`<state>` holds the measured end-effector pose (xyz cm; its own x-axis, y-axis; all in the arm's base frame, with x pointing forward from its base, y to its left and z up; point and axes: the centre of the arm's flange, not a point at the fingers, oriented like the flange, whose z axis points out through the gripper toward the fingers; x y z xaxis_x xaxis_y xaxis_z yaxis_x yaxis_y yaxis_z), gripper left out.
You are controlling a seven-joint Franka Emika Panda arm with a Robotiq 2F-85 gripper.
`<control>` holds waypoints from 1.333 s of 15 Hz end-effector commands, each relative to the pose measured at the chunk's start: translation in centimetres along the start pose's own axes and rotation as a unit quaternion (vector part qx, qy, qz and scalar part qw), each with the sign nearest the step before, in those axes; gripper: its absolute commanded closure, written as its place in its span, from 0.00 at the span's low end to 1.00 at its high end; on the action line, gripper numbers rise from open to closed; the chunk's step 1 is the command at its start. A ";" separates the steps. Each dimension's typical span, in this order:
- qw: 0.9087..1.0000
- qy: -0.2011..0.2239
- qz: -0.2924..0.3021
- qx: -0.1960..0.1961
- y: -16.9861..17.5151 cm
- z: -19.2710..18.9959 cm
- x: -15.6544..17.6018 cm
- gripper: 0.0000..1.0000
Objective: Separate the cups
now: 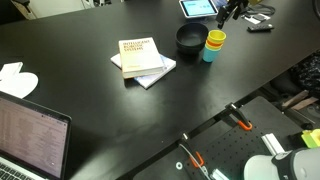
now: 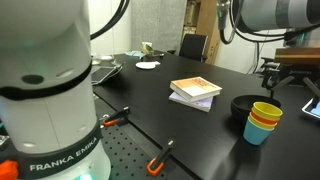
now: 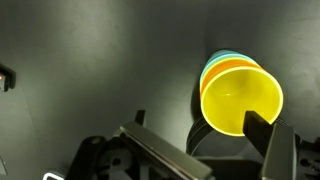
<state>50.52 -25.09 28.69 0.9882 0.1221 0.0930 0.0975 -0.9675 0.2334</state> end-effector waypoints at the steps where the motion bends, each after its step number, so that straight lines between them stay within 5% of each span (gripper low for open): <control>1: 1.000 -0.005 0.007 -0.007 1.2 1.7 1.0 0.00; 11: 0.997 -0.004 0.047 0.058 0.3 3.4 0.2 0.00; 13: 0.997 0.004 0.045 0.066 -0.5 3.1 0.4 0.11; 15: 0.997 0.003 0.042 0.064 -0.8 3.5 0.7 0.35; 17: 0.997 -0.001 0.044 0.063 -0.7 3.8 0.7 0.41; 20: 0.997 -0.004 0.049 0.063 -0.2 4.1 0.5 0.66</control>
<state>51.23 -24.71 24.69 0.9951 0.0281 0.0950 0.0180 -0.9942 0.1056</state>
